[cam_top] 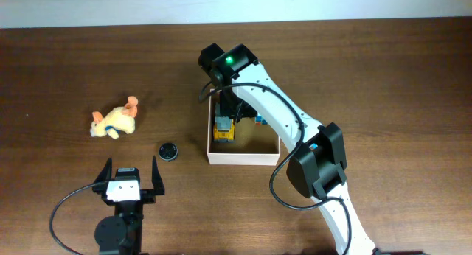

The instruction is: Pack container

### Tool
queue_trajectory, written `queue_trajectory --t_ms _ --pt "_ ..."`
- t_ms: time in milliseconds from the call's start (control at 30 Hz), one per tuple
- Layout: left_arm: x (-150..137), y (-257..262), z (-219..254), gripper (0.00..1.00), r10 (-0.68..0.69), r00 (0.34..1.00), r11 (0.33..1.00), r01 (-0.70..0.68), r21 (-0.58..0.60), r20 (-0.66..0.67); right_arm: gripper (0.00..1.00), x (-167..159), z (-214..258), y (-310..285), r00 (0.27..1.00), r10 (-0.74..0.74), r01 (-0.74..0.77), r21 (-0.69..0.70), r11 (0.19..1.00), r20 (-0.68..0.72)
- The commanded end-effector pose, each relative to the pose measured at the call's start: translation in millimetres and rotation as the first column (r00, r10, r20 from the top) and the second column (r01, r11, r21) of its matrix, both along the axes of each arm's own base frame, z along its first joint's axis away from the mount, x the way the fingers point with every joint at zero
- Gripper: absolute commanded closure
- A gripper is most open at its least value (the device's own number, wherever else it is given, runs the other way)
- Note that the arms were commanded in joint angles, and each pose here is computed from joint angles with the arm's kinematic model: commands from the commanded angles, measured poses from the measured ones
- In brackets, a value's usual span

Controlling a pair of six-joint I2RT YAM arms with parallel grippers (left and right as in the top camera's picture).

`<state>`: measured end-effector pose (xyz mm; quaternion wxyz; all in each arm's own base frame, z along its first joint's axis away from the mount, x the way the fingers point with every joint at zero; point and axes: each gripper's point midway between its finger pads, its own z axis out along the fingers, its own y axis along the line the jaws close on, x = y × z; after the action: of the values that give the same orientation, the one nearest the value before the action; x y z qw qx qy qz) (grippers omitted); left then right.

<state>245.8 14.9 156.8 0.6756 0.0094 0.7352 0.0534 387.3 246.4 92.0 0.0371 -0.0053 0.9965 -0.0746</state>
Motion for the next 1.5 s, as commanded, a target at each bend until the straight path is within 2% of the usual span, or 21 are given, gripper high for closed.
queue_trajectory --t_ms 0,367,667,1067,1133,1200,1467 --pt "0 1 -1 0.01 0.002 1.0 1.0 -0.002 0.019 -0.002 0.73 0 23 2 0.999 0.027 -0.028 0.021 0.999 0.042" --pt "0 1 -1 0.01 0.002 1.0 1.0 -0.002 0.019 -0.002 0.73 -13 4 8 0.999 0.036 -0.035 0.038 0.999 -0.018" --pt "0 1 -1 0.01 0.002 1.0 1.0 -0.002 0.019 -0.002 0.72 -10 -10 32 0.997 0.081 -0.081 0.108 0.991 0.004" --pt "0 1 -1 0.01 0.002 1.0 1.0 -0.002 0.019 -0.002 0.72 -10 -19 37 0.997 0.083 -0.083 0.124 0.989 0.004" --pt "0 1 -1 0.01 0.002 1.0 1.0 -0.002 0.019 -0.002 0.72 -8 -19 36 0.997 0.082 -0.082 0.118 0.99 0.009" --pt "0 1 -1 0.01 0.002 1.0 1.0 -0.002 0.019 -0.002 0.67 -6 -20 31 0.996 0.081 -0.083 0.089 0.993 0.022" --pt "0 1 -1 0.01 0.002 1.0 1.0 -0.002 0.019 -0.002 0.67 -9 -38 13 0.998 0.069 -0.068 0.025 0.997 -0.003"
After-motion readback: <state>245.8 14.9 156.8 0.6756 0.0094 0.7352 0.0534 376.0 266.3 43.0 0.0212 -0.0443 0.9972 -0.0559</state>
